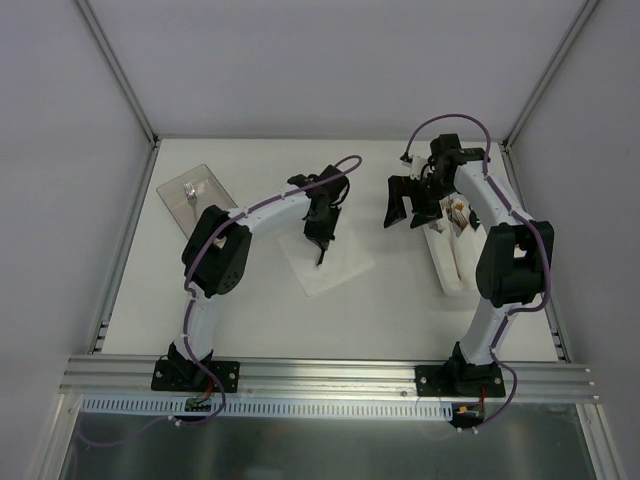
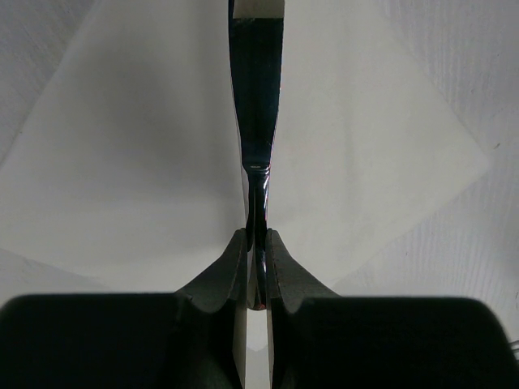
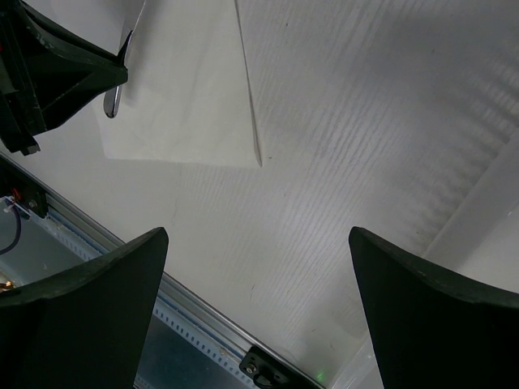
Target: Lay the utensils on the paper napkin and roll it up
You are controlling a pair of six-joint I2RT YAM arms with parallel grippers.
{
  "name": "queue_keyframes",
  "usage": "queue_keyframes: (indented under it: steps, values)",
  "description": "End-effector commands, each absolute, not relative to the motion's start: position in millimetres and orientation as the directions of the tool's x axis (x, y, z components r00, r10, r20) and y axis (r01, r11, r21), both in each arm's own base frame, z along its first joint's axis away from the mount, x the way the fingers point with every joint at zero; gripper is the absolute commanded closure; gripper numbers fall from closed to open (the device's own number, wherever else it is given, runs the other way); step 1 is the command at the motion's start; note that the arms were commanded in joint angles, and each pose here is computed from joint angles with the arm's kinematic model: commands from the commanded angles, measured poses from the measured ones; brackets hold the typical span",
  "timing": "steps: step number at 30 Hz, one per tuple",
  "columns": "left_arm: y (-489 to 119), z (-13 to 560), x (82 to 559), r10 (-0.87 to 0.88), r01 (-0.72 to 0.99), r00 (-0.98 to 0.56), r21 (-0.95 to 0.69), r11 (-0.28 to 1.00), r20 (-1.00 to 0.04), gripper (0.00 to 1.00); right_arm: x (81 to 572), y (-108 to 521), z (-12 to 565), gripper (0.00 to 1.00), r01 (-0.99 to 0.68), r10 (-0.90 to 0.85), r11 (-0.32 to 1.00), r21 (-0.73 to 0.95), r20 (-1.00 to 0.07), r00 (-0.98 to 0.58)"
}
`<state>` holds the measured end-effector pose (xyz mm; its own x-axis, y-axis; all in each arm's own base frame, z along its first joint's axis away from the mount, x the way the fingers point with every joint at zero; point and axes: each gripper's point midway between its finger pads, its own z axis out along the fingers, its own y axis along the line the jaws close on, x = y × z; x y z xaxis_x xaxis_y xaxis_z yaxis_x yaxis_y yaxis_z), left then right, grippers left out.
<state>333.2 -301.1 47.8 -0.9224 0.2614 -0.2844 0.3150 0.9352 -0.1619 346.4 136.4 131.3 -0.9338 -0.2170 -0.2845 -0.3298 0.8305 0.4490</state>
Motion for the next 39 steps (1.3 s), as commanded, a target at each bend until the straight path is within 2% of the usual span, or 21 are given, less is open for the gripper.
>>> queue_keyframes:
  steps: [1, 39]
  values:
    - [-313, 52, 330, 0.238, 0.297, -0.929, -0.19, 0.936, -0.282, 1.0, 346, 132, 145, 0.01, -0.342, -0.212, 0.834, 0.432, -0.322, -0.923]
    - [-321, 38, 318, 0.208, 0.256, -0.949, -0.194, 0.947, -0.238, 1.0, 347, 130, 140, 0.01, -0.339, -0.215, 0.834, 0.434, -0.31, -0.926]
